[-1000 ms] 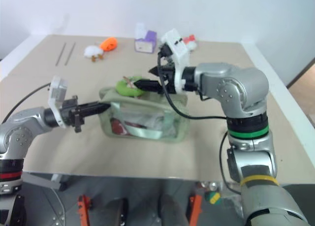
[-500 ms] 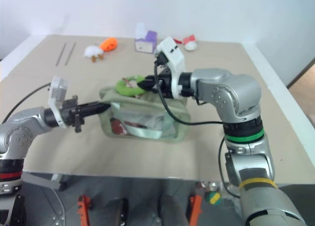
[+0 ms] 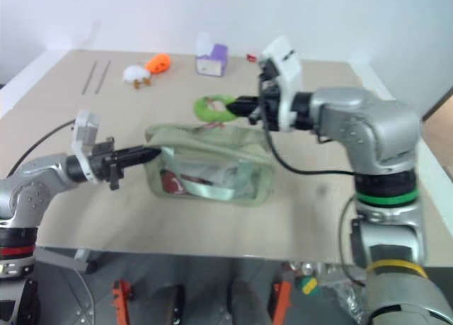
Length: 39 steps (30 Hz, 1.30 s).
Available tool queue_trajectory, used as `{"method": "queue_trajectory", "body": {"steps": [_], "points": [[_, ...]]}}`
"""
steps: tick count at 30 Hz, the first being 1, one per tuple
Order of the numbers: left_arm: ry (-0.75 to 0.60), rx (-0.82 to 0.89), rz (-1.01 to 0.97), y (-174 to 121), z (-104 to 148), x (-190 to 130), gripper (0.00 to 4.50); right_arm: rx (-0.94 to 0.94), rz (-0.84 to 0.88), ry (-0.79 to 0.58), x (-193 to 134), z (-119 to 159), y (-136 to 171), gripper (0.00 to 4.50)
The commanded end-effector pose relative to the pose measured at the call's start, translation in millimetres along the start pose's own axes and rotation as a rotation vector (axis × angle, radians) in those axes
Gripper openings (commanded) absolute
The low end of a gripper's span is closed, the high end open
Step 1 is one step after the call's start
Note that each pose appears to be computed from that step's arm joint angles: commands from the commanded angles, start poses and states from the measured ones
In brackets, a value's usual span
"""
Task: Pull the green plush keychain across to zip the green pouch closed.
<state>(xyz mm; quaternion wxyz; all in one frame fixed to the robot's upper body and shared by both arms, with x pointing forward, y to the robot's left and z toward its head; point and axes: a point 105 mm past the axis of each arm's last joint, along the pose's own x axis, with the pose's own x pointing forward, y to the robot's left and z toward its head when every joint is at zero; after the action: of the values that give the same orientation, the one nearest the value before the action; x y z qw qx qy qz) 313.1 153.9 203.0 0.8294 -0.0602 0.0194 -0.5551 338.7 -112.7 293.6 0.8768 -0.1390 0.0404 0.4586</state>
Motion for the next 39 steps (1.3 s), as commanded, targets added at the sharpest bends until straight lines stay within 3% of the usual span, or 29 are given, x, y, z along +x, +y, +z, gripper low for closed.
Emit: {"method": "queue_trajectory", "body": {"steps": [1, 7, 12, 15, 20, 23, 30, 36, 39], "points": [[0.021, 0.003, -0.006, -1.2, -3.4, 0.6, 0.0, -0.248, -0.081, 0.032, -48.9, 4.9, -13.1, 0.13], [0.028, -0.001, -0.01, -0.9, -4.1, -1.6, 0.0, -0.491, -0.411, 0.273, -119.7, -0.6, -66.7, 0.13], [0.034, -0.002, -0.016, 0.9, -3.3, -1.5, 0.0, -0.711, -0.491, 0.496, -146.5, -4.0, -79.0, 0.13], [0.033, -0.001, -0.018, 2.3, -2.3, -1.0, 0.0, -0.774, -0.419, 0.514, -131.1, -8.5, -66.1, 0.13], [0.029, -0.003, -0.024, 2.5, -1.8, 0.8, 0.0, -0.778, -0.168, 0.515, -87.0, -45.2, -21.2, 0.13], [0.033, -0.004, -0.029, 2.3, -2.1, 1.8, 0.0, -0.775, -0.024, 0.576, -78.1, -73.2, 0.4, 0.13], [0.042, 0.0, -0.036, 4.1, 3.3, -0.9, 0.0, -0.886, 0.092, 0.737, -89.4, -98.9, -4.7, 0.13], [0.049, -0.004, -0.04, 0.9, 2.1, -1.8, 0.0, -0.957, 0.141, 0.642, -53.9, -109.0, 8.3, 0.13], [0.05, -0.005, -0.038, 0.0, 2.6, -2.8, 0.0, -0.956, 0.162, 0.626, -34.7, -129.2, 15.8, 0.13]]}}
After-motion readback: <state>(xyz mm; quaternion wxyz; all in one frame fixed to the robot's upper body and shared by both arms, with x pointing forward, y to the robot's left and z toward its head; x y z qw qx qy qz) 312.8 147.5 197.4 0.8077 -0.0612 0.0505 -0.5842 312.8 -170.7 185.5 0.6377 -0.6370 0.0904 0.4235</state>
